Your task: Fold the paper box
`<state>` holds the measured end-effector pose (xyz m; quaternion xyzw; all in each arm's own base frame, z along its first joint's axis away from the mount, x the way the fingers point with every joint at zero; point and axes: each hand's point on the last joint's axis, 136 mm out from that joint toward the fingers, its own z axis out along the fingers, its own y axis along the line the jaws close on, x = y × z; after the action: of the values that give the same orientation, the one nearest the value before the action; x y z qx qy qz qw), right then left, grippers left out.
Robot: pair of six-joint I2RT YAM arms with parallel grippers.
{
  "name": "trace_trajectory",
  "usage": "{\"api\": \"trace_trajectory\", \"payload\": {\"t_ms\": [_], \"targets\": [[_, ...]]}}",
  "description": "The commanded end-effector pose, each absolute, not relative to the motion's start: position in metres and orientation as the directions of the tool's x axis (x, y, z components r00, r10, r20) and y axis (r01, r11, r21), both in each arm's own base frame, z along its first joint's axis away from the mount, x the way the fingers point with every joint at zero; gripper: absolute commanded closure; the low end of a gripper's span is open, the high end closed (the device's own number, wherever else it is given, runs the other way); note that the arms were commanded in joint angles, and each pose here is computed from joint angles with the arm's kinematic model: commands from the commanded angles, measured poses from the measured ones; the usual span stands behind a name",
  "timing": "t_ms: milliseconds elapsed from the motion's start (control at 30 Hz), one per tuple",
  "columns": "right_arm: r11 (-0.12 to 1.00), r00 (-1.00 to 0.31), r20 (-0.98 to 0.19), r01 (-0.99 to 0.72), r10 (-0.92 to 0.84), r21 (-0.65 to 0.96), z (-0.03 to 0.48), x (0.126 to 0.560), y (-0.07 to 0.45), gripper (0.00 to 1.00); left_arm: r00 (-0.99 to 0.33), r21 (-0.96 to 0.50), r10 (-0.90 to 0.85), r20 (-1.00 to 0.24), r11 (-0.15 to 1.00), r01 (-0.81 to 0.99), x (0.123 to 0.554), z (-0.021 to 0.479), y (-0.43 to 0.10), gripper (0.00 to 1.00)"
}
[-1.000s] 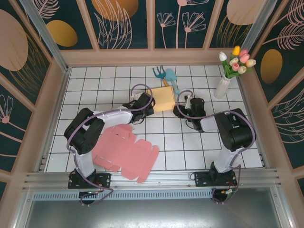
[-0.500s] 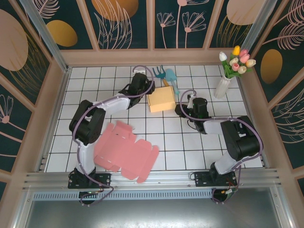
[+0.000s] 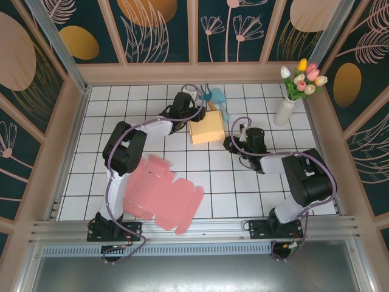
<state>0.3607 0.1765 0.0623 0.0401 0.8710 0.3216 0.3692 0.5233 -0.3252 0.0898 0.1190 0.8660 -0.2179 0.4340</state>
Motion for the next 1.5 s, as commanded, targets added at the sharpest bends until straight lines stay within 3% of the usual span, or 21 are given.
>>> {"api": "trace_trajectory", "payload": {"t_ms": [0,233,400,900,1100,1267,1367,1467], "targets": [[0.783,-0.711,-0.628,-0.18,0.315,0.596,0.071,0.366,0.181,0.68,-0.626,-0.335,0.01,-0.78,0.838,0.431,0.515,0.084,-0.334,0.43],[0.852,-0.666,-0.698,-0.178,0.264,0.492,0.082,0.391,0.166,0.6,-0.665,-0.343,0.017,-0.746,0.847,0.406,0.499,0.06,-0.325,0.46],[0.844,-0.648,-0.723,-0.228,0.241,0.486,0.095,0.409,0.167,0.53,-0.672,-0.362,0.01,-0.74,0.836,0.411,0.489,0.056,-0.323,0.49],[0.849,-0.696,-0.705,-0.283,0.139,0.446,0.065,0.429,0.182,0.53,-0.699,-0.451,0.007,-0.715,0.759,0.469,0.443,0.039,-0.324,0.6],[0.779,-0.724,-0.656,-0.28,0.212,0.561,0.065,0.394,0.195,0.57,-0.702,-0.476,0.008,-0.712,0.729,0.492,0.429,0.047,-0.33,0.61],[0.793,-0.716,-0.637,-0.195,0.288,0.578,0.062,0.353,0.197,0.57,-0.705,-0.446,-0.069,-0.706,0.816,0.367,0.444,0.059,-0.311,0.53],[0.83,-0.714,-0.643,-0.16,0.277,0.535,0.057,0.343,0.198,0.57,-0.689,-0.371,-0.156,-0.708,0.912,0.175,0.459,0.068,-0.276,0.36],[0.86,-0.715,-0.645,-0.122,0.27,0.495,0.053,0.343,0.192,0.56,-0.645,-0.356,-0.23,-0.729,0.932,0.071,0.458,0.088,-0.251,0.2]]}}
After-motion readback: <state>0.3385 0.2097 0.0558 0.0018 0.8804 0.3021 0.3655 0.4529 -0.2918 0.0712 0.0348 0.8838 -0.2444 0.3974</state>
